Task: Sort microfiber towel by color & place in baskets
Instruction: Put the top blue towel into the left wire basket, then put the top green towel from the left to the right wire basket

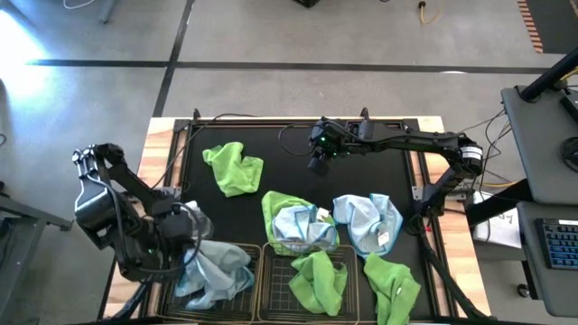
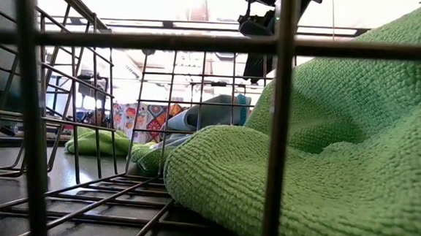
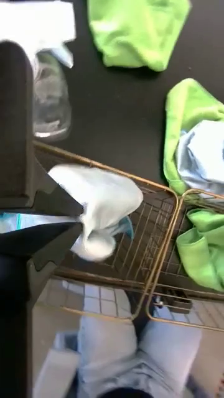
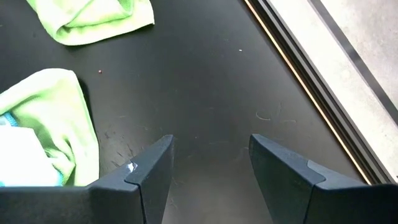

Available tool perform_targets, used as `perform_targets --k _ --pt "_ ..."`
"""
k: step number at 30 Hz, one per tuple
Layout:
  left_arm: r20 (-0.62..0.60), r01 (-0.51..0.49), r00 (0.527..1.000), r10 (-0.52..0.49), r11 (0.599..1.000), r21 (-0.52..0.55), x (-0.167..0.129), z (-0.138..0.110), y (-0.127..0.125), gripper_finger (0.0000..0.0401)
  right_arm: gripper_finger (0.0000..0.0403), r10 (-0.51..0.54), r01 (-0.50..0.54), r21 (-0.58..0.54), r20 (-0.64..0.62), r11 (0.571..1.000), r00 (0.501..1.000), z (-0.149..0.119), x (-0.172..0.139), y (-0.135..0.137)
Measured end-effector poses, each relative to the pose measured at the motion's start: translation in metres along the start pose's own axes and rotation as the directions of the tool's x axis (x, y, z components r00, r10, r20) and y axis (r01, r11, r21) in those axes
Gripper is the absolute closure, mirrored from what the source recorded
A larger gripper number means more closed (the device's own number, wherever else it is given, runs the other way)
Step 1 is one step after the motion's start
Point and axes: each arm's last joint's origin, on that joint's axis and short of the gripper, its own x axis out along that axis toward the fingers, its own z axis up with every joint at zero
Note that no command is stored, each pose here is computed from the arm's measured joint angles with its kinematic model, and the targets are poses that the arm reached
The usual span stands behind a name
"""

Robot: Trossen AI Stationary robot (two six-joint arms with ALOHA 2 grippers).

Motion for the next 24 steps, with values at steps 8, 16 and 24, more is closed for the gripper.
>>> perform_targets --k 8,16,24 --pt "-0.003 -0.004 1.000 0.004 1.000 -0.015 0.004 0.000 -0.004 0.0336 0.0197 0.001 -0.001 -0.016 0.000 1.000 1.000 0.000 0.000 0.000" --pt "0.199 -0.121 0.977 0.071 0.960 0.252 0.002 0.007 -0.003 0.0321 0.0197 0.001 -0.001 -0.017 0.001 1.000 1.000 0.000 0.000 0.000" --pt "0.411 -0.247 0.910 0.049 0.861 0.444 -0.021 0.019 0.002 0.0331 0.0197 0.008 -0.008 -0.017 0.000 1.000 1.000 0.000 0.000 0.000"
